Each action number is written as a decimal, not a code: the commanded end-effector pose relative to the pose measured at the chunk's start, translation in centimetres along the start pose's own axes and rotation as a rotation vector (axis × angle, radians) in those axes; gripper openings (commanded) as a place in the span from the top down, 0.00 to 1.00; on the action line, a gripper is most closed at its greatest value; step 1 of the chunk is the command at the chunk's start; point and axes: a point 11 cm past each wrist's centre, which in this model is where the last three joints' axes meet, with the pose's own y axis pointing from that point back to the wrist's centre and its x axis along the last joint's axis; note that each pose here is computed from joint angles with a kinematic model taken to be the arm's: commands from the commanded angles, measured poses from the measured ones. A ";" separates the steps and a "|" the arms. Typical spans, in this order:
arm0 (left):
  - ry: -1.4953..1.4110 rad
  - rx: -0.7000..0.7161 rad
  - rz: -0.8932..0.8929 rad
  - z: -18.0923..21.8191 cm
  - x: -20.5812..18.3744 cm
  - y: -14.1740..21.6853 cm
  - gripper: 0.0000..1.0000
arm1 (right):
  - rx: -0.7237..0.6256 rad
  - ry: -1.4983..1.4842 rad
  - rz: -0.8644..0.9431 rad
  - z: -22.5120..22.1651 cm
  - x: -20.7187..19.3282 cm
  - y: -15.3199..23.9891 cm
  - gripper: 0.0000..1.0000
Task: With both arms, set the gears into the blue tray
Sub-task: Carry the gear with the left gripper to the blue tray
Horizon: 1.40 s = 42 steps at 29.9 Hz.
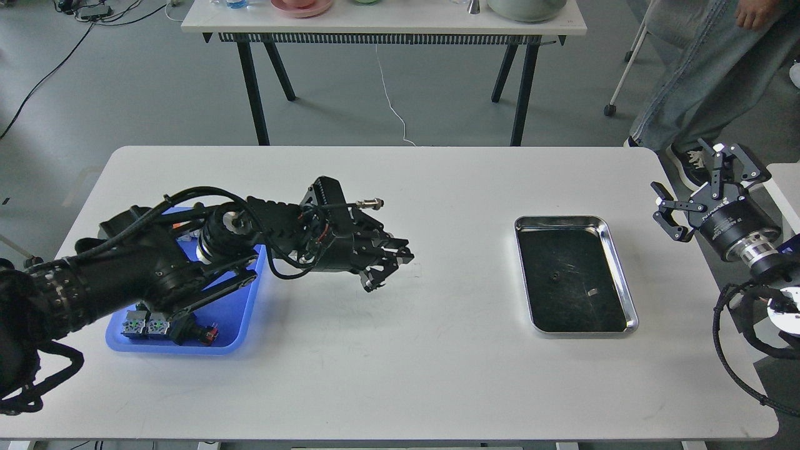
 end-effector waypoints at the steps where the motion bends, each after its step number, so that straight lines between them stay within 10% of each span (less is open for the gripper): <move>1: 0.005 0.123 -0.024 -4.0 -1.2 5.2 0.91 | 0.002 -0.003 -0.005 0.0 -0.2 -0.2 0.03; 9: 0.064 0.297 -0.171 -7.6 -7.6 14.4 0.91 | 0.004 -0.007 -0.012 0.1 -0.6 -0.5 0.03; 42: 0.299 0.412 -0.366 -7.1 -18.8 16.9 0.81 | 0.001 -0.007 -0.010 0.2 -0.5 -0.3 0.03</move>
